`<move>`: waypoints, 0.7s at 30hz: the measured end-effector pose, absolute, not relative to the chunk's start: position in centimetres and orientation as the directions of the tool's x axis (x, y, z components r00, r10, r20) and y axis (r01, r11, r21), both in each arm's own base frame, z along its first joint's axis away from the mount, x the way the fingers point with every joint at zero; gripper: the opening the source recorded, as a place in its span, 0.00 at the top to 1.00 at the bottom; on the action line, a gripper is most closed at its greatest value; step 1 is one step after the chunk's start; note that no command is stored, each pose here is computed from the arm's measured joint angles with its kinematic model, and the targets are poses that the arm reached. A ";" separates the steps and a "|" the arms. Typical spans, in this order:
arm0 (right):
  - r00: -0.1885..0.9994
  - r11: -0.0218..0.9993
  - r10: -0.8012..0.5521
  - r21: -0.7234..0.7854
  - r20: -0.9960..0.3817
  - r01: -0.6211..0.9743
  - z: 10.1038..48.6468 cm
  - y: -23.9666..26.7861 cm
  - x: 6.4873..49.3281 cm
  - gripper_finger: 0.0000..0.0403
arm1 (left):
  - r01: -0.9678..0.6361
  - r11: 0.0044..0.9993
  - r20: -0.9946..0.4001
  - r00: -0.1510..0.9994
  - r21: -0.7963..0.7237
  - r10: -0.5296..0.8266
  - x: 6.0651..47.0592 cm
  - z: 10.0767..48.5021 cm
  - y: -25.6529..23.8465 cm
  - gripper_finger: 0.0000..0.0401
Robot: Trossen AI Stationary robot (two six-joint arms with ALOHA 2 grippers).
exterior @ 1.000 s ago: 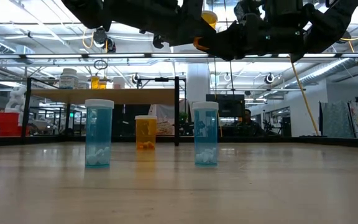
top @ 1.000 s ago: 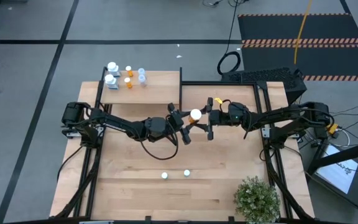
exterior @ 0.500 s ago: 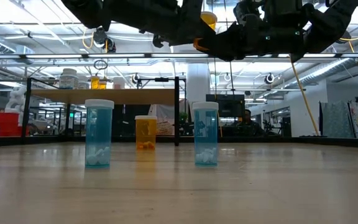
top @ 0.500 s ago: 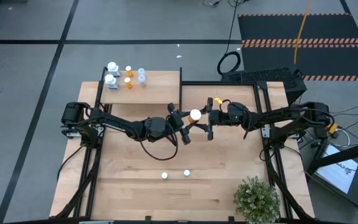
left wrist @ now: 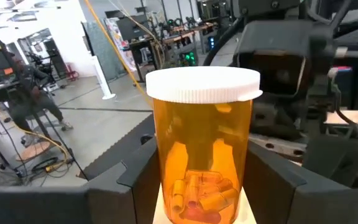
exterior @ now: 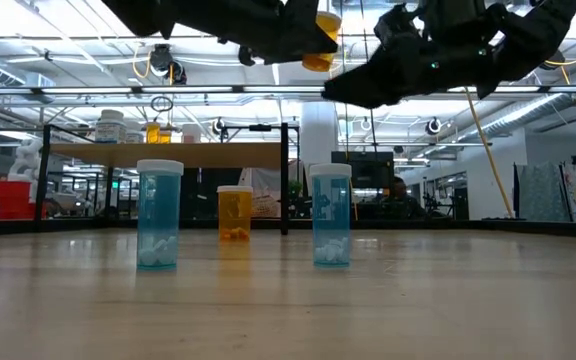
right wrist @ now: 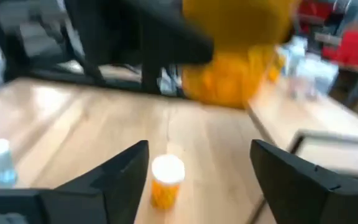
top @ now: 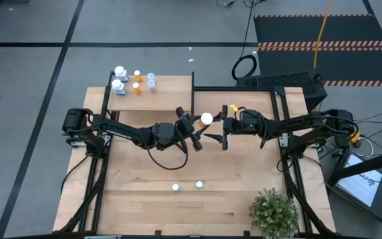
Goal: Pick and place medicine bottles onto shelf by color
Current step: Put the bottom large orange pill bottle on the shelf
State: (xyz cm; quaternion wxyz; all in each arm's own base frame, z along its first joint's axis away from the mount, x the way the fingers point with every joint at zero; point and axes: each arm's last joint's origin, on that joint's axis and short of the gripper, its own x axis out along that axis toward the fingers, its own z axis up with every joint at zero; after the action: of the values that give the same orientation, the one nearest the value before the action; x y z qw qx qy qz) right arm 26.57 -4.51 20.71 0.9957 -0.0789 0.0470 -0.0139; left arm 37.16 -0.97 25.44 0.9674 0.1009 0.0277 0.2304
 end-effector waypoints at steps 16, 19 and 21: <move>0.983 0.989 -0.117 -0.107 -0.141 0.102 29.2 -4.9 22.9 0.24 | -0.477 0.853 -0.077 0.862 0.211 0.501 36.5 25.7 -0.3 0.52; 0.978 0.989 -0.110 -0.121 -0.176 0.089 30.7 -5.0 23.7 0.21 | -0.479 0.853 -0.075 0.862 0.209 0.502 36.5 25.7 -0.3 0.50; 0.978 0.993 -0.060 -0.112 -0.201 0.038 31.4 -5.1 24.3 0.19 | -0.479 0.853 -0.071 0.863 0.206 0.501 36.5 25.7 -0.3 0.49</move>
State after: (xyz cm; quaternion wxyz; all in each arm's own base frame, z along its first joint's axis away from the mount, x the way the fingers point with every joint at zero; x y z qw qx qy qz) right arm 24.33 -5.06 31.38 0.9930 -0.0539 0.1023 -0.0245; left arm 36.49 -0.32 25.74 0.9607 0.0912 0.0610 0.2549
